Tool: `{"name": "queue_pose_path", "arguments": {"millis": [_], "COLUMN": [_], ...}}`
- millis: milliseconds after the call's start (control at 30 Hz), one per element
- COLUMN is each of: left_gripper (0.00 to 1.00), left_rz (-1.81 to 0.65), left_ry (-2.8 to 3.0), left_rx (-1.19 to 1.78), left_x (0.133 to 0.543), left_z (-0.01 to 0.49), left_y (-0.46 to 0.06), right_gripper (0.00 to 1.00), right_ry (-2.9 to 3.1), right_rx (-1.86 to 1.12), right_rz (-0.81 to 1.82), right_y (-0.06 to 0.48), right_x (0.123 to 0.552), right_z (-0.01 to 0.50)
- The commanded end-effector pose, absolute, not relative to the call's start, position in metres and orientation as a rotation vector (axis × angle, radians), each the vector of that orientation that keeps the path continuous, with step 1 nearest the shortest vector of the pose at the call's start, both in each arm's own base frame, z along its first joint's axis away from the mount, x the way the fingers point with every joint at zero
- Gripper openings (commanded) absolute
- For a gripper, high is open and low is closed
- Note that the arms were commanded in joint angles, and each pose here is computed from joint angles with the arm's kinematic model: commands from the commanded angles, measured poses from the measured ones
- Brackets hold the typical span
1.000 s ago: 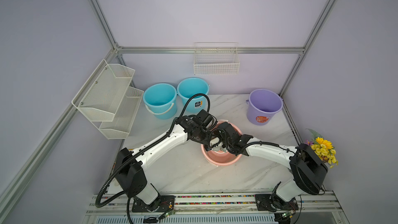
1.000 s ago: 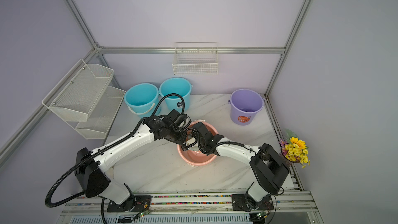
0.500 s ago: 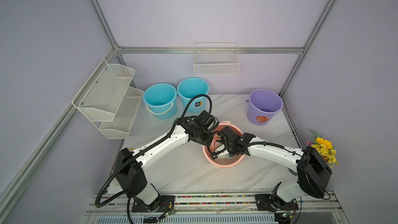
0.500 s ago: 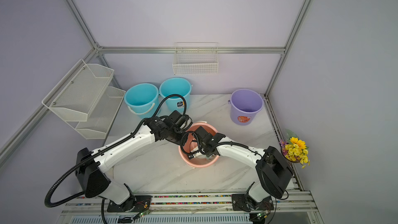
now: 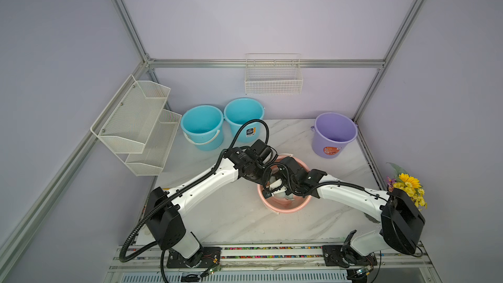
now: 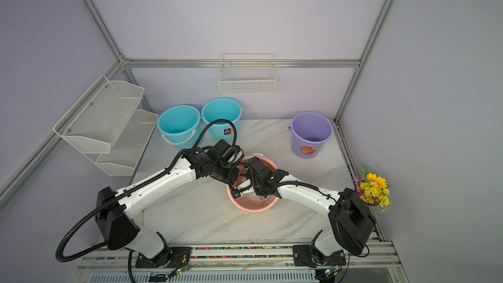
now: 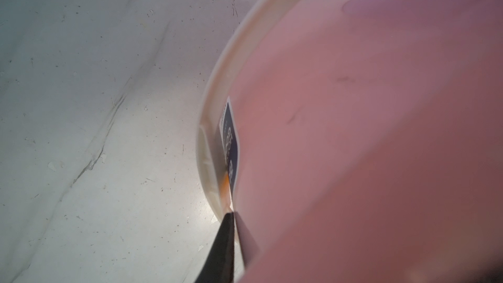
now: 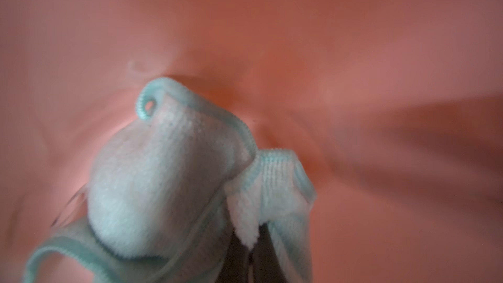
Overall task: Wipe the inside of the bucket with a cloth
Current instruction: Wipe the dirt from the inside of the bucket.
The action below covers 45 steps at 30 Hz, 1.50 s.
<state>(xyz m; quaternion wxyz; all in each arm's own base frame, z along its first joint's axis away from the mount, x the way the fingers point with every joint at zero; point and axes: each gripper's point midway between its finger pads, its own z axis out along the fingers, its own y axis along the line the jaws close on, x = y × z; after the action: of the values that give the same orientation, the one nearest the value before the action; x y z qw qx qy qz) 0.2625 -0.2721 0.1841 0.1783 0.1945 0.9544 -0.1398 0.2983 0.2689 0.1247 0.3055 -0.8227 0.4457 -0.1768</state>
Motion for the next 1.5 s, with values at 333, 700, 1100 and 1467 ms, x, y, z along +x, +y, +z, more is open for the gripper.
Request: {"name": "queue_pose_path", "arguments": {"millis": [333,700,1100,1467], "left_gripper": [0.0,0.0,0.0,0.0], "left_rz": [-0.459,-0.46,-0.539,-0.538], "left_ry": [2.588,2.592,2.593,2.602], "left_rx": [0.497,0.509,0.545,0.535], "left_x": [0.275,0.277,0.27,0.266], "left_z": [0.218,0.218,0.217,0.214], "left_y": [-0.282,-0.285,-0.295,-0.291], "right_gripper": [0.0,0.0,0.0,0.0], "right_ry": [1.238,1.557,1.248,1.022], "right_rx": [-2.21,-2.466,-2.106,-1.917], "right_rz": [-0.849,-0.227,0.011,-0.61], "right_y": [0.229,0.209,0.299,0.298], "right_x": [0.337,0.234,0.258,0.343], "right_z": [0.14,0.088,0.103,0.139]}}
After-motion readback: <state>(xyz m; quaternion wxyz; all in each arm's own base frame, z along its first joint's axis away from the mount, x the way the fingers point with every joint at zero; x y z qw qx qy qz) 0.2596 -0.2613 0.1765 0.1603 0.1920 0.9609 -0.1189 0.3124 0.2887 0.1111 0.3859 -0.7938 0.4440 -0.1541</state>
